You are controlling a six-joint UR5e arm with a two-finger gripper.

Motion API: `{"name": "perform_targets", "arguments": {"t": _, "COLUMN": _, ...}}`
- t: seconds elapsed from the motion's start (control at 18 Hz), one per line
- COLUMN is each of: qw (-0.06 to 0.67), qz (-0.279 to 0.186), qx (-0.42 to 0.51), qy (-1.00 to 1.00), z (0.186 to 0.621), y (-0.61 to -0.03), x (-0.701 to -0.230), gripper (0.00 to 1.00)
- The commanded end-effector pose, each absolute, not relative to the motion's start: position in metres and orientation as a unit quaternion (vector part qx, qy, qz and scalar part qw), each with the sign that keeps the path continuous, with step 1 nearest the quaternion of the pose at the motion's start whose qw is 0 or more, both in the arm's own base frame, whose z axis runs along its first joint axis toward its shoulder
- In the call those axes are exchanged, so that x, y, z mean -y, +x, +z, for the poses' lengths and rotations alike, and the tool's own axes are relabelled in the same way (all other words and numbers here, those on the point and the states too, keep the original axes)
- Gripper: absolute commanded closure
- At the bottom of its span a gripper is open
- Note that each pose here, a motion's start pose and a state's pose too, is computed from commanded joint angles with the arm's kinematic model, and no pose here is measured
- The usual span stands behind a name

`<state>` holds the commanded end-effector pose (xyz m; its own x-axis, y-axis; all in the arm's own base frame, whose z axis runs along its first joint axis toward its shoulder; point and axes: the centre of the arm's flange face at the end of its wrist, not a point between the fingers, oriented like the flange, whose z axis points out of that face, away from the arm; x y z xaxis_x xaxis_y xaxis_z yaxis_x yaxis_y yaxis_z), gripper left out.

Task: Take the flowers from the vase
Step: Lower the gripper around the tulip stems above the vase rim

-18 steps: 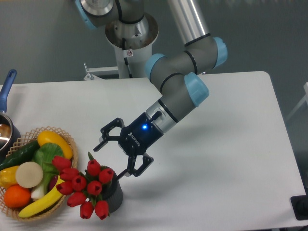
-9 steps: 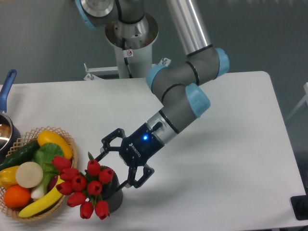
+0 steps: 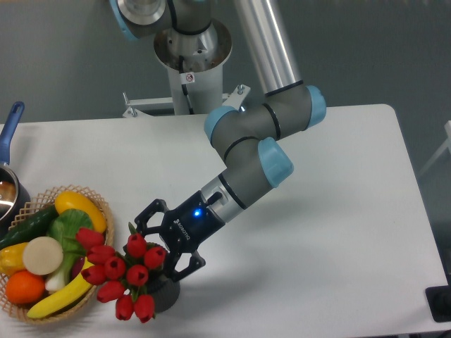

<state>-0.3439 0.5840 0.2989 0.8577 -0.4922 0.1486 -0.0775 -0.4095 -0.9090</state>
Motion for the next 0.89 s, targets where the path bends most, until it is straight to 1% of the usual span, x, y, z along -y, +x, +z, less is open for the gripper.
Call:
{"name": "perform_targets", "arguments": {"t": 0.06, "qw": 0.515, "qz": -0.2, "qx": -0.175, "qy": -0.815, "z": 0.301, "y": -0.344, "x": -0.583, "gripper": 0.99}}
{"name": "perform_targets", "arguments": {"t": 0.11, "qw": 0.515, "qz": -0.2, "qx": -0.175, "qy": -0.815, "z": 0.302, "y": -0.344, "x": -0.583, "gripper": 1.0}}
{"name": "perform_targets", "arguments": {"t": 0.39, "qw": 0.517, "qz": -0.201, "qx": -0.163, "qy": -0.816, "z": 0.307, "y": -0.35, "x": -0.578, "gripper": 1.0}}
{"name": "perform_targets", "arguments": {"t": 0.56, "qw": 0.516, "qz": -0.208, "qx": -0.144, "qy": -0.818, "z": 0.322, "y": -0.348, "x": -0.576, "gripper": 1.0}}
{"name": "perform_targets", "arguments": {"t": 0.72, "qw": 0.525, "qz": -0.206, "qx": -0.147, "qy": -0.813, "z": 0.337, "y": -0.344, "x": -0.573, "gripper": 1.0}}
{"name": "perform_targets", "arguments": {"t": 0.89, "qw": 0.536, "qz": -0.218, "qx": -0.141, "qy": -0.803, "z": 0.344, "y": -0.345, "x": -0.57, "gripper": 1.0}}
